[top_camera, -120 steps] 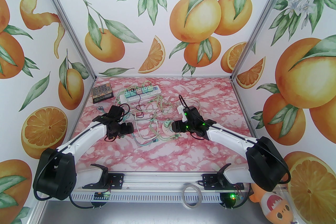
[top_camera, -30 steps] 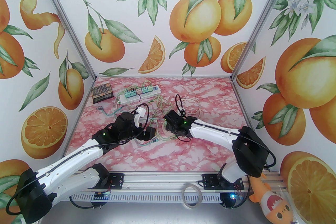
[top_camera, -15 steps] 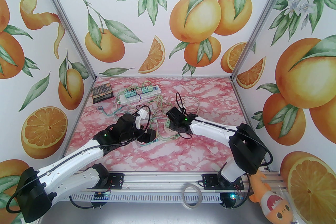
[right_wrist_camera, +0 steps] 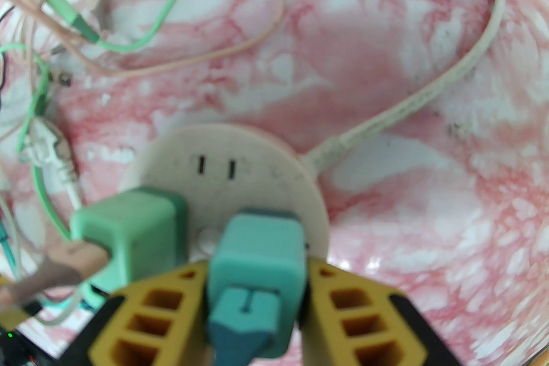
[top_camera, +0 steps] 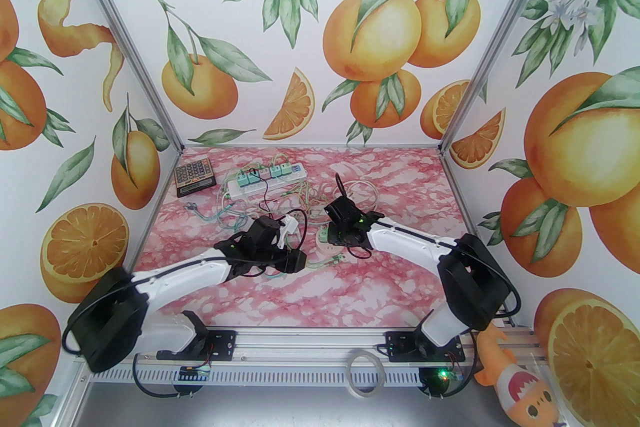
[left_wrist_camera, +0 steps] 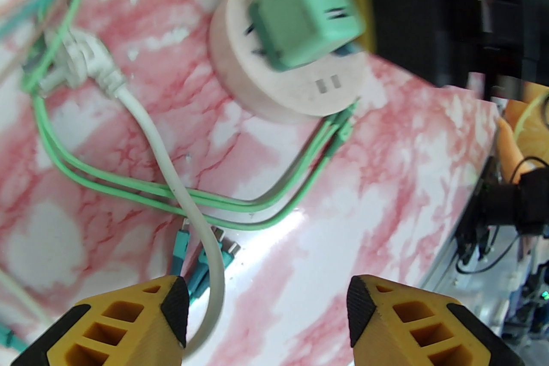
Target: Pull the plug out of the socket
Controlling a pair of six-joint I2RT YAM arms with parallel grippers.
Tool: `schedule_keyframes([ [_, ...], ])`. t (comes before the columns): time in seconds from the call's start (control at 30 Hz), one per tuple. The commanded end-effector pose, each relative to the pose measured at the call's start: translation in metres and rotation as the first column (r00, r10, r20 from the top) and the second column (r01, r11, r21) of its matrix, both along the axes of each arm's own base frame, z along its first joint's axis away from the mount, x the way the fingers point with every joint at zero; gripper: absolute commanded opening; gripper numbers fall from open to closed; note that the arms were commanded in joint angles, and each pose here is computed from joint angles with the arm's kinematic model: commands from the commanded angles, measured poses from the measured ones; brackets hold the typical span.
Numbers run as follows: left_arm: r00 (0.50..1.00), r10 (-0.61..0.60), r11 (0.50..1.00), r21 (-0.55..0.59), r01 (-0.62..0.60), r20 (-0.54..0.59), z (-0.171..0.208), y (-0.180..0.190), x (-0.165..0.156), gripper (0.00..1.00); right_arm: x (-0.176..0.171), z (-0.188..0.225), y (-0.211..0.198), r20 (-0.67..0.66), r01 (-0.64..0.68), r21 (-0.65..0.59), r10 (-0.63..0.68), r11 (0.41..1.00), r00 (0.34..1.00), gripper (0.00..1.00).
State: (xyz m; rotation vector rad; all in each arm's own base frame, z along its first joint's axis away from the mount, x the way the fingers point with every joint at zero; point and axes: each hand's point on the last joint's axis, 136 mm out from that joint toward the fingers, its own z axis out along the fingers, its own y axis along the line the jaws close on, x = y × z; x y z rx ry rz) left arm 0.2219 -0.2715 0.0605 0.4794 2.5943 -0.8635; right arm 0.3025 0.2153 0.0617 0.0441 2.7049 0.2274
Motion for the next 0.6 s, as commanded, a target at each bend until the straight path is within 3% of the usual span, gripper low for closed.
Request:
schedule_keyframes([
  [0.0,1.0,0.028,0.994,-0.102,-0.027,0.005,0.014,-0.025,0.025,0.56,-0.005,0.001,-0.004,-0.004,-0.034,-0.008,0.034,0.999,0.999,0.35],
  [0.1,0.997,0.066,0.991,-0.118,-0.07,-0.039,0.009,-0.029,0.04,0.54,-0.007,0.003,-0.005,0.002,-0.037,0.003,0.037,0.999,0.999,0.35],
  [0.33,0.983,0.126,0.948,-0.276,-0.159,-0.134,0.015,-0.04,0.076,0.45,-0.009,0.007,-0.007,0.012,-0.047,0.003,0.047,0.999,0.999,0.35],
  [0.43,0.979,0.129,0.936,-0.305,-0.174,-0.161,0.017,-0.047,0.086,0.39,-0.01,0.007,-0.006,0.013,-0.053,0.012,0.053,0.999,0.999,0.35],
  [0.57,0.972,0.132,0.932,-0.309,-0.188,-0.194,0.009,-0.053,0.09,0.38,-0.01,0.007,-0.006,0.015,-0.053,0.011,0.053,0.999,0.998,0.36],
])
